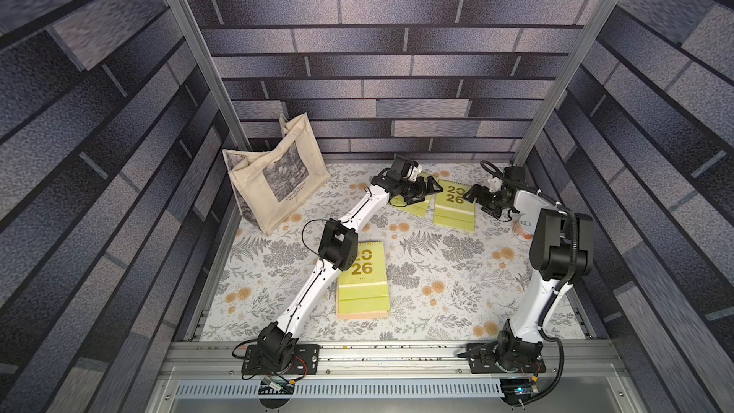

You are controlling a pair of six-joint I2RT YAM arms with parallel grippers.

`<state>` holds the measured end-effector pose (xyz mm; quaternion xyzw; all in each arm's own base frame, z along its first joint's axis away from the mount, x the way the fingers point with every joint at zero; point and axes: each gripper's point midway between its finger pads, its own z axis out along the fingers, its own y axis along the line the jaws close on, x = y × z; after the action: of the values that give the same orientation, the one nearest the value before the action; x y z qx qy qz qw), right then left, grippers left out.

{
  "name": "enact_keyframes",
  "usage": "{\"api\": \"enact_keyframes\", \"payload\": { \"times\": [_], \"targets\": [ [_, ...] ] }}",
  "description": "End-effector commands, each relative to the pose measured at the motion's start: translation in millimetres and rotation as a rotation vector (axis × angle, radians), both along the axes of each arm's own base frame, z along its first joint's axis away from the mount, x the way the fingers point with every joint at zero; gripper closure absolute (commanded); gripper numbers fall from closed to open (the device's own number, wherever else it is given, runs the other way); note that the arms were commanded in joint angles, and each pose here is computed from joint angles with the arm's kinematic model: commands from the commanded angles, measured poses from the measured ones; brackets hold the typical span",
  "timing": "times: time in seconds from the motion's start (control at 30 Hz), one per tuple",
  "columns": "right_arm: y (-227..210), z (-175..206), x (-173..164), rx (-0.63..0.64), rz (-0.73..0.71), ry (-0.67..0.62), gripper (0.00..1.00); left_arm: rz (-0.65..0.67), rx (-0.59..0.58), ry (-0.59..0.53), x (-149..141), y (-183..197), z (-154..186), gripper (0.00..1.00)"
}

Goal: Stack the calendars
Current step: Pick up the calendar at the center of the board.

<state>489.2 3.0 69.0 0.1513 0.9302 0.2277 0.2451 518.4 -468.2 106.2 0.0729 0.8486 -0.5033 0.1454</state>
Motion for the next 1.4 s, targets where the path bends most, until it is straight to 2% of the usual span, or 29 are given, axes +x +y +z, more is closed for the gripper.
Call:
{"api": "enact_keyframes", "payload": {
  "times": [0.0,0.03,0.6,1.13,1.17,1.2,1.37],
  "targets": [
    [-2.3,5.7,12.8,-0.014,0.016,-0.039,0.06,0.021,-0.036,-0.023,5.6,-7.9,6.5,0.0],
    [-1.8,-10.1,12.3,-0.011,0.02,-0.007,0.06,0.023,-0.039,-0.021,5.5,-8.7,7.1,0.0],
    [2.1,-37.7,26.5,0.027,0.053,0.045,0.06,0.058,-0.059,0.015,6.7,-19.6,-7.4,0.0],
    [11.8,-38.2,15.3,0.076,0.077,0.058,0.06,0.08,-0.052,0.038,-3.2,-36.7,-16.3,0.0],
    [13.3,-38.0,14.3,0.077,0.079,0.059,0.06,0.082,-0.029,0.059,-4.9,-37.0,-36.8,0.0],
    [13.7,-38.8,13.2,0.079,0.079,0.061,0.06,0.085,-0.019,0.064,-6.4,-38.0,-42.0,0.0],
    [16.7,-38.5,7.8,0.092,0.088,0.065,0.06,0.106,0.016,0.066,-10.4,-41.3,-50.2,0.0]
  ]
}}
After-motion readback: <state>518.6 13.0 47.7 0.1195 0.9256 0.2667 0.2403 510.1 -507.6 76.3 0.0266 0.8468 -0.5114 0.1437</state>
